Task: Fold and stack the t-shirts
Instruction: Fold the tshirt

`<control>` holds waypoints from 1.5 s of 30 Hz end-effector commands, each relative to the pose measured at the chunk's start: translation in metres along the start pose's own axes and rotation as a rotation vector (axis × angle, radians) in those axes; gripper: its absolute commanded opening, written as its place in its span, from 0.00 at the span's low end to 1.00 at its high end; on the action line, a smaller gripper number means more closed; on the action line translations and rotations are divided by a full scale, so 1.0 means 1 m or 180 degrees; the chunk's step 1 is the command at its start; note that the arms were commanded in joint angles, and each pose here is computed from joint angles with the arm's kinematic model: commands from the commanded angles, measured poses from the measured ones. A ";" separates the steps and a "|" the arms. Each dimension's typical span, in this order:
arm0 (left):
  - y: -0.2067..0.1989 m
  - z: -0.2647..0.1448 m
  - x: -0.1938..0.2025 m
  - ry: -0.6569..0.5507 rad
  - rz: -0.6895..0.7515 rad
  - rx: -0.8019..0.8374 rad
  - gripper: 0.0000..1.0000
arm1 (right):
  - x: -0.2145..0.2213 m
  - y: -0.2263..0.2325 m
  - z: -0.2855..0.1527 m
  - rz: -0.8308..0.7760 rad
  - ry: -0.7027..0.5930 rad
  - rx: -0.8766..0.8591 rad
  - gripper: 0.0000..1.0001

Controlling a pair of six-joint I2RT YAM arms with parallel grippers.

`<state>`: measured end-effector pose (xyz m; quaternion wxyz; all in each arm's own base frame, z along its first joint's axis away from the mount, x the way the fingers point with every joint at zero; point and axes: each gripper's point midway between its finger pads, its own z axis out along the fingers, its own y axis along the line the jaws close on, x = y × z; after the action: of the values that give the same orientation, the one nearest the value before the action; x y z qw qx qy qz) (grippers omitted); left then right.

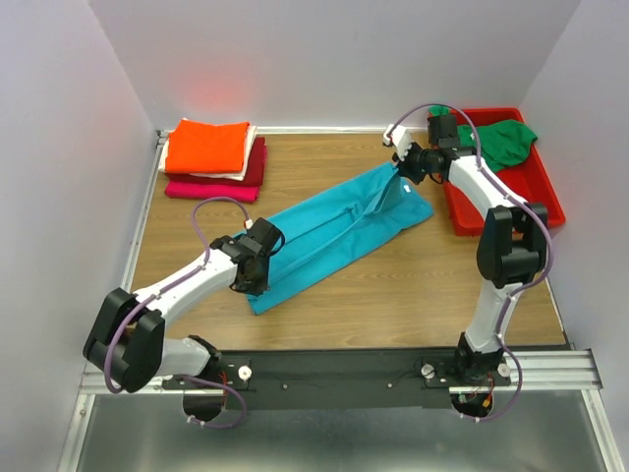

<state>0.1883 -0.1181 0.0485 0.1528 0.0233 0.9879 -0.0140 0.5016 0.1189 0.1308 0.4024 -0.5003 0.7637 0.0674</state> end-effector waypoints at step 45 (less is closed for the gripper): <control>0.026 -0.305 -0.171 -0.4169 -0.0175 0.0609 0.85 | -0.106 0.335 0.018 -0.1752 -0.0339 -0.2054 0.78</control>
<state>0.2643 -0.1029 0.3455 0.6528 -0.0005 0.7467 -0.1276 0.3194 0.3465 0.1560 0.3625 -0.6926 0.5637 0.2666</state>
